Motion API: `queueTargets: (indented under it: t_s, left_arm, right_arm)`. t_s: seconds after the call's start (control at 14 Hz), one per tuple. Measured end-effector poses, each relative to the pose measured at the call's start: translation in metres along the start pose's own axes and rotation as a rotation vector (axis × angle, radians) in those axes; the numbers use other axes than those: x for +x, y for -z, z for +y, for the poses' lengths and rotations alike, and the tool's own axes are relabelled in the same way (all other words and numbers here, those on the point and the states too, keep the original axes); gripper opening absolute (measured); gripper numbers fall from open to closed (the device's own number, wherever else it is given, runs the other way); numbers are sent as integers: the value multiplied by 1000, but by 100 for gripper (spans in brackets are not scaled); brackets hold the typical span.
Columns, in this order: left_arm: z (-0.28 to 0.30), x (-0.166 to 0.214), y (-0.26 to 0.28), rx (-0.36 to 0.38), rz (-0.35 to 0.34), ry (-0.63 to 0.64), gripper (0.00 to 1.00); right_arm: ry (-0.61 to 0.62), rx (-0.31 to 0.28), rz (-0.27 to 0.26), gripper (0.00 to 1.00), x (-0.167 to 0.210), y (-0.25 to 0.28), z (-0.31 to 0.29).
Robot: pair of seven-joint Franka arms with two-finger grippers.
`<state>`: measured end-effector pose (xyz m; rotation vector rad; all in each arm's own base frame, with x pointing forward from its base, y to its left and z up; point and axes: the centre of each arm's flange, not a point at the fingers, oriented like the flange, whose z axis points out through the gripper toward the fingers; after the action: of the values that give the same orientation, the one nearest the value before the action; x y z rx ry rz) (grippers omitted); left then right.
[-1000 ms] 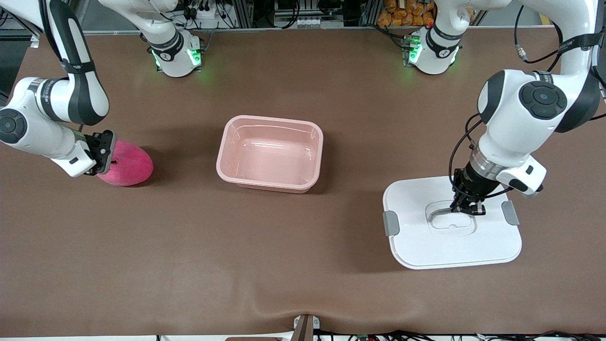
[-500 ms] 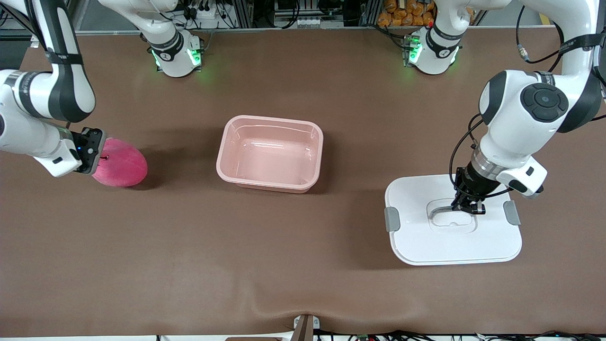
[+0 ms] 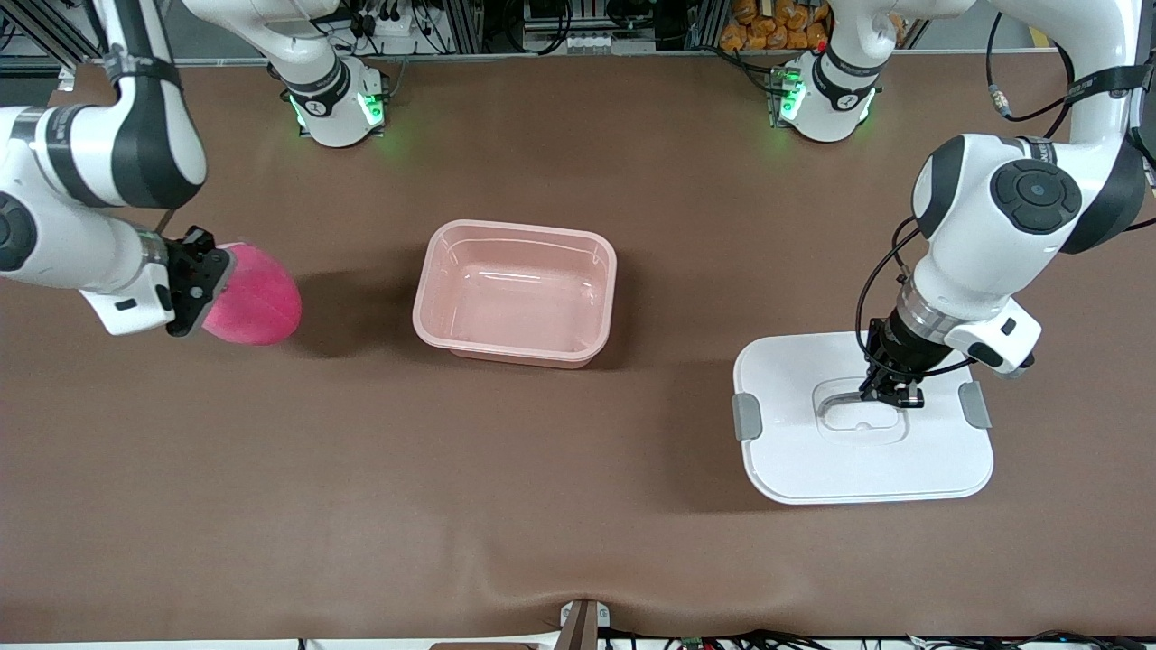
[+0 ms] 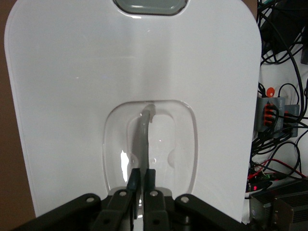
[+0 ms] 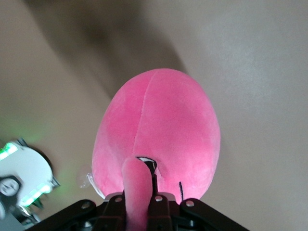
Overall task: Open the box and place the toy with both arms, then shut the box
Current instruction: 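Lift the pink toy with the right gripper over the pink box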
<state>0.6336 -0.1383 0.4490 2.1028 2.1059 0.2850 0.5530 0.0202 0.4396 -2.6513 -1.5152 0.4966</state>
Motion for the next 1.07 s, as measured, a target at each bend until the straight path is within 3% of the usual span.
queueTargets:
  t_s: [0.21,0.71,1.07]
  left_arm:
    - [0,0,0,1,0,0,7]
    - [-1,-1,-1,3,0,-1,7]
    - [-1,-1,-1,3,0,-1,7]
  right_arm:
    - [-113,22,26,12,27,16,-22]
    - [-428,8,23,12,88,40,-80]
    - [-622,26,64,12,125,57,-120]
